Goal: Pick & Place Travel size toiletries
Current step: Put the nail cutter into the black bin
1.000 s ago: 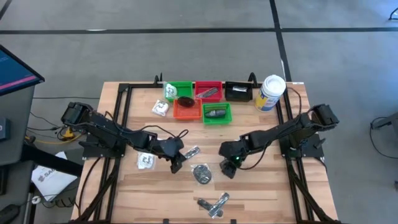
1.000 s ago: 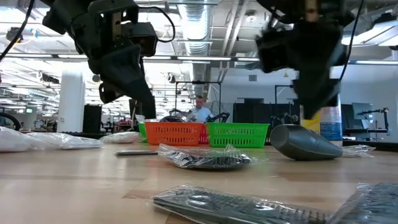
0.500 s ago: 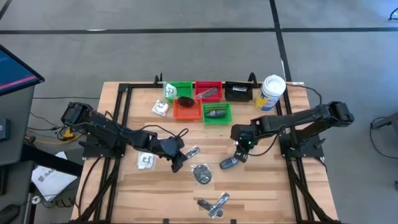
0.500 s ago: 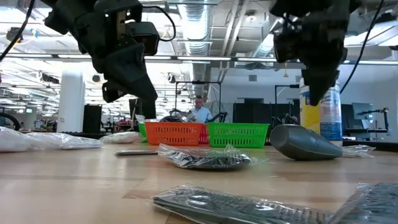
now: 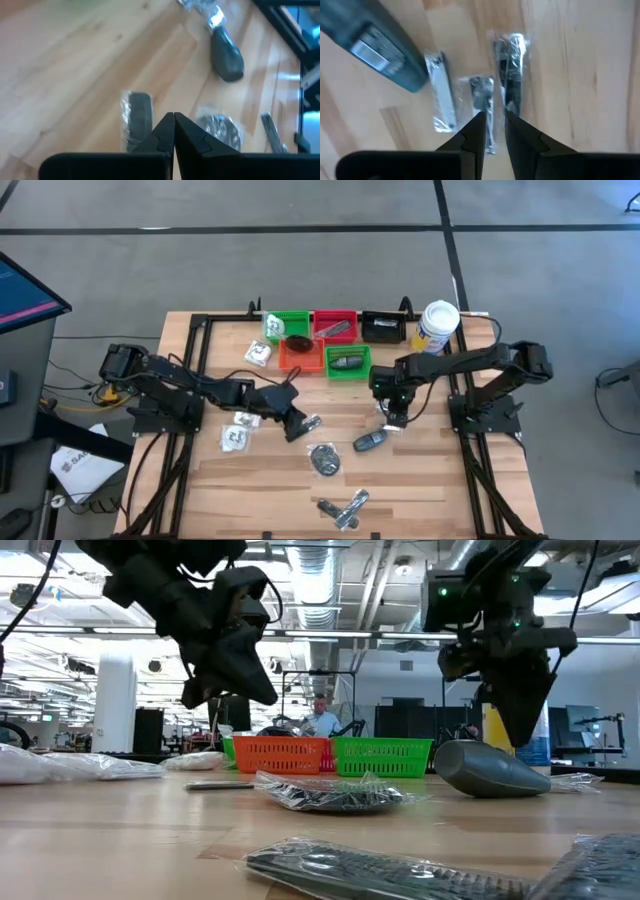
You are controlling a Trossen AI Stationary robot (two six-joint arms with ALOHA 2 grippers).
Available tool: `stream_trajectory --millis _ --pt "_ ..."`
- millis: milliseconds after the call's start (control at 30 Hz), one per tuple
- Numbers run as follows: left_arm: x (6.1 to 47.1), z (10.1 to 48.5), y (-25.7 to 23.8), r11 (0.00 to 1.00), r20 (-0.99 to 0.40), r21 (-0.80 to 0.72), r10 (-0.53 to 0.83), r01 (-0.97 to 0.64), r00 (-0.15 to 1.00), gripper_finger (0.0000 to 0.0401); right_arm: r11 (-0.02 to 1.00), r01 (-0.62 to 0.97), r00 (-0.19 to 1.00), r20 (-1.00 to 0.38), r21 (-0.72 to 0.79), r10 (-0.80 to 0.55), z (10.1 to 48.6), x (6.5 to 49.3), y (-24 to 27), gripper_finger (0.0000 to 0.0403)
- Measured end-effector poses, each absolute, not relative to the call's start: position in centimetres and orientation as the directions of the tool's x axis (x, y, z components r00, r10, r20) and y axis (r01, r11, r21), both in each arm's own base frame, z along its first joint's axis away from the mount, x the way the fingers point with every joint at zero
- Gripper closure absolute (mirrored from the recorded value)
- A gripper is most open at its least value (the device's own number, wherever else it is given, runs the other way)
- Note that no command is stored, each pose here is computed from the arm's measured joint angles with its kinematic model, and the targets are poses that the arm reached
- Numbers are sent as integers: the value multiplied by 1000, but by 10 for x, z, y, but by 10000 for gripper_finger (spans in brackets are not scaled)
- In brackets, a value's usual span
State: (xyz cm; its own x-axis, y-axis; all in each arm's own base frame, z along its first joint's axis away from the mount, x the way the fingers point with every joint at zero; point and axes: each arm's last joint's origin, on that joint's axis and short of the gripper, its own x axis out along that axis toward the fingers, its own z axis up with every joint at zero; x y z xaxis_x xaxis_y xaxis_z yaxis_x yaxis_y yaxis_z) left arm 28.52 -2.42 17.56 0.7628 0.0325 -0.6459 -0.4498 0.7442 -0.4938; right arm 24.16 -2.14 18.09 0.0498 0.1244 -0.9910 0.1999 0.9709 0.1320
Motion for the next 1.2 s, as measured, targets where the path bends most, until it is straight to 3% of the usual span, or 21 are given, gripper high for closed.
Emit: stream_trajectory --millis 367,1200 --pt "289 179 -11 740 -611 -490 85 -460 787 401 978 164 -21 -991 128 134 169 243 -25 337" --pt "290 181 -5 735 -588 -494 110 -464 801 401 989 81 96 -988 127 119 170 254 -25 337"
